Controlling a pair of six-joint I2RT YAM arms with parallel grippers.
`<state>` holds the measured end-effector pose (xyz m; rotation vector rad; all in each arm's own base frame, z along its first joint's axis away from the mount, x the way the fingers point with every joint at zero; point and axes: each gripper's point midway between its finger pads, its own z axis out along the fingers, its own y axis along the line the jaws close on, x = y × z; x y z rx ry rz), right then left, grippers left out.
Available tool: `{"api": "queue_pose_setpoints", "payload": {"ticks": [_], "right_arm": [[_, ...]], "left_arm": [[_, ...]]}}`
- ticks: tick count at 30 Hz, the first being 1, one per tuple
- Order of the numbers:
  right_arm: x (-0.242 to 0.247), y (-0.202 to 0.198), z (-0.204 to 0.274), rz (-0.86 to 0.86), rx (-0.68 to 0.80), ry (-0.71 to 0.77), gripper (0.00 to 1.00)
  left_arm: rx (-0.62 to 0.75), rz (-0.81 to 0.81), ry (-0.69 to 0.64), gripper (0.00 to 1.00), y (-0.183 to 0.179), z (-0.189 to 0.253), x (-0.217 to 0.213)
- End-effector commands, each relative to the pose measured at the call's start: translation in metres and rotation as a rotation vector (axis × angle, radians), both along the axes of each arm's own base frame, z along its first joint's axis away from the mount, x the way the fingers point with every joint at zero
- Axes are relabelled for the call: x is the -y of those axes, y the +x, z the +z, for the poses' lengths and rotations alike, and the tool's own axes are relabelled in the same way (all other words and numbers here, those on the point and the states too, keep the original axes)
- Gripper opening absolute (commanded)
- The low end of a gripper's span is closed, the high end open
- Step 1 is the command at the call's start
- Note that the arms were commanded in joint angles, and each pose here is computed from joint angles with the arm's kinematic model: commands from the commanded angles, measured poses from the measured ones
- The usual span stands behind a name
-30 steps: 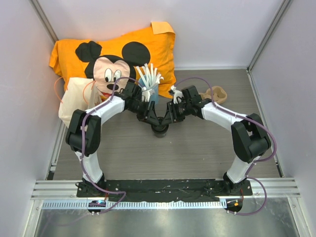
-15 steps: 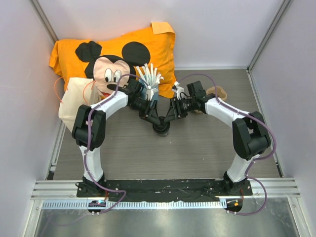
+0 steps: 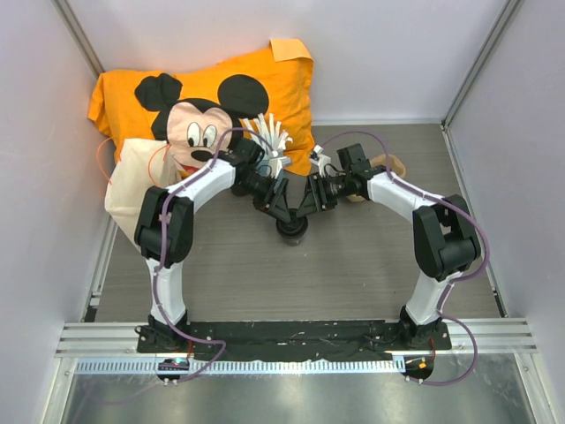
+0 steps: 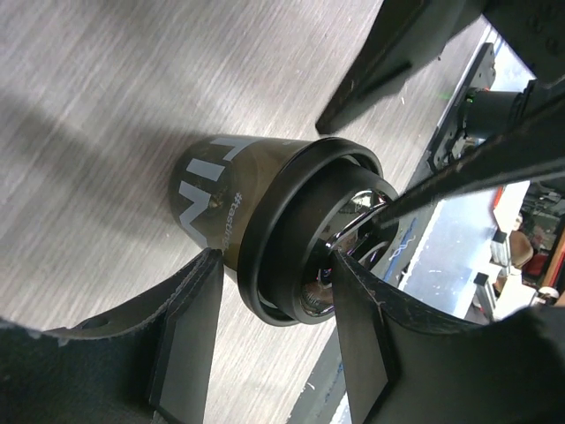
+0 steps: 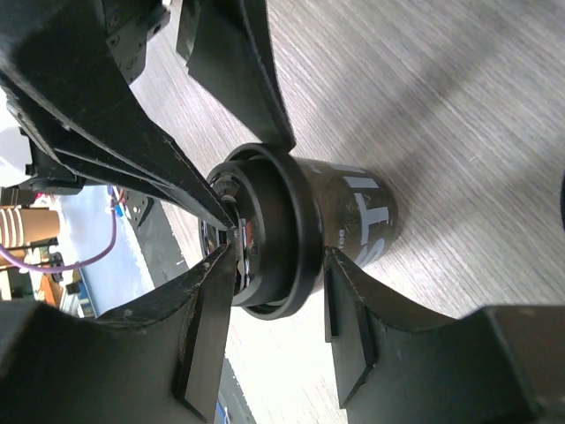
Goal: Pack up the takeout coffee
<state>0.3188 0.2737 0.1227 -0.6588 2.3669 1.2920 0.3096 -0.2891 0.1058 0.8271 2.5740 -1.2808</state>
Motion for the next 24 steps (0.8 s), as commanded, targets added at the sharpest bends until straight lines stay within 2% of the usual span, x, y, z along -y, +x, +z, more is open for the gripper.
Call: {"api": "queue_pose_setpoints", "payload": {"ticks": [1,13,24], "right_arm": [[0.001,-0.002,0.003,0.027,-0.02,0.04,0.5],[0.016,-0.007,0.008,0.03,-0.158,0.179,0.47],[0.018,-0.015,-0.012,0.032,-0.224,0.198,0.4]], "left_arm": [[0.033,-0.011,0.065,0.56,0.009,-0.007,-0.001],[0.07,-0.046,0.079,0.57,0.008,-0.007,0.002],[0.088,-0.052,0.093,0.57,0.005,-0.009,0.004]]}}
